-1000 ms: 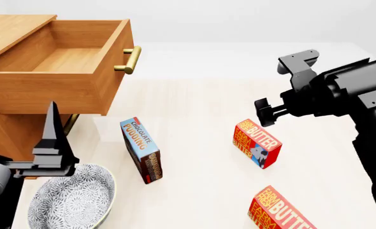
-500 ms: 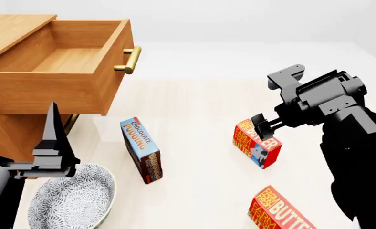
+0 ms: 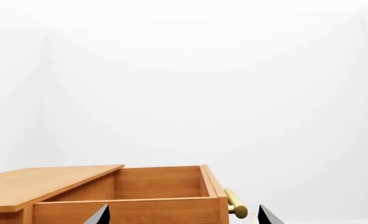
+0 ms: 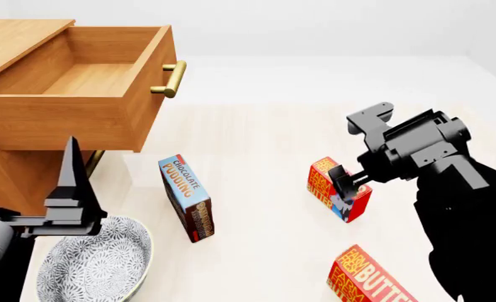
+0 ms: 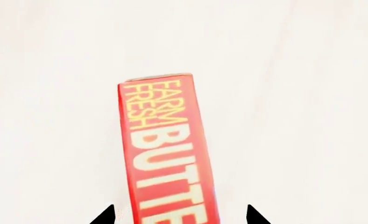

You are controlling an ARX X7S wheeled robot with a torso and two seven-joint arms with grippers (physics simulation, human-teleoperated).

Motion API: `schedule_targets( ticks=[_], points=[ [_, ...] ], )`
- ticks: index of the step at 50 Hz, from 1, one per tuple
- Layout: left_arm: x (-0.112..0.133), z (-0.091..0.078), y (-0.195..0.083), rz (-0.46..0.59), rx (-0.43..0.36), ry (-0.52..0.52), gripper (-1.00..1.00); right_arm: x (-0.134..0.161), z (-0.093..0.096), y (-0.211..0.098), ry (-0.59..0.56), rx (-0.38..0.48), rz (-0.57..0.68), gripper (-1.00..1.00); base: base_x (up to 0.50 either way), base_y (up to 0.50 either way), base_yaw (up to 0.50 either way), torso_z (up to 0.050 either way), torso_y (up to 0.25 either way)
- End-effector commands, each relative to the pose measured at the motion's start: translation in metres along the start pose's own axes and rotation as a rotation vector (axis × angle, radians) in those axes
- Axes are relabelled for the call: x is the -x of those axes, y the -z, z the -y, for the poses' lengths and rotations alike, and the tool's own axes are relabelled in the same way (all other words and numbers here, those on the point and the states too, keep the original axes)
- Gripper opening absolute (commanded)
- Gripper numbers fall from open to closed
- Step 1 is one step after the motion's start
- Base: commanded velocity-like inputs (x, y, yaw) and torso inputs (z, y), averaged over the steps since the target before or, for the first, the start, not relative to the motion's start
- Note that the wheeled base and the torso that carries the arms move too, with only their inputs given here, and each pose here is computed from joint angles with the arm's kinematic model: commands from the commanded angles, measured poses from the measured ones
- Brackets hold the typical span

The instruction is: Put the butter at the front in the top drawer of the cabinet and close it.

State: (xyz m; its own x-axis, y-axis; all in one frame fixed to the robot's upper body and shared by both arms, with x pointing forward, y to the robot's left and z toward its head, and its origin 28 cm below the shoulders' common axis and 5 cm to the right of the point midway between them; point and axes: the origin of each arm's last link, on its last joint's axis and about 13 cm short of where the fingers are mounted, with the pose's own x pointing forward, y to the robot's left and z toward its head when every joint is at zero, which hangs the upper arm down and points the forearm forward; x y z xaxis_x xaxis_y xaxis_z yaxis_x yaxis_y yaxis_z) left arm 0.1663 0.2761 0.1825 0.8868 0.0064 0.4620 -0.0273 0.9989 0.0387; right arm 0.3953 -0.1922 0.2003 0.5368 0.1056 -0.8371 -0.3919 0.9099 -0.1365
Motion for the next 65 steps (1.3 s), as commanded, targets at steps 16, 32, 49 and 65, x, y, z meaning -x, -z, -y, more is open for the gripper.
schedule_targets(
  ticks=[16, 32, 49, 65],
  points=[
    [-0.001, 0.002, 0.002, -0.007, 0.029, 0.007, 1.0, -0.012, -0.003, 0.01, -0.018, 0.002, -0.025, 1.0, 0.0, 0.0, 0.0, 0.0, 0.0],
    [-0.003, 0.003, 0.005, -0.014, 0.042, 0.009, 1.0, -0.016, -0.003, 0.014, -0.011, -0.007, -0.031, 1.0, 0.0, 0.0, 0.0, 0.0, 0.0],
    [-0.005, 0.003, 0.009, -0.018, 0.027, 0.007, 1.0, -0.012, -0.002, 0.012, 0.004, -0.014, -0.032, 1.0, 0.0, 0.0, 0.0, 0.003, -0.017],
    [-0.005, 0.002, 0.008, -0.012, 0.027, 0.0, 1.0, -0.013, -0.002, 0.012, 0.003, -0.009, -0.034, 1.0, 0.0, 0.0, 0.0, 0.02, -0.111]
  ],
)
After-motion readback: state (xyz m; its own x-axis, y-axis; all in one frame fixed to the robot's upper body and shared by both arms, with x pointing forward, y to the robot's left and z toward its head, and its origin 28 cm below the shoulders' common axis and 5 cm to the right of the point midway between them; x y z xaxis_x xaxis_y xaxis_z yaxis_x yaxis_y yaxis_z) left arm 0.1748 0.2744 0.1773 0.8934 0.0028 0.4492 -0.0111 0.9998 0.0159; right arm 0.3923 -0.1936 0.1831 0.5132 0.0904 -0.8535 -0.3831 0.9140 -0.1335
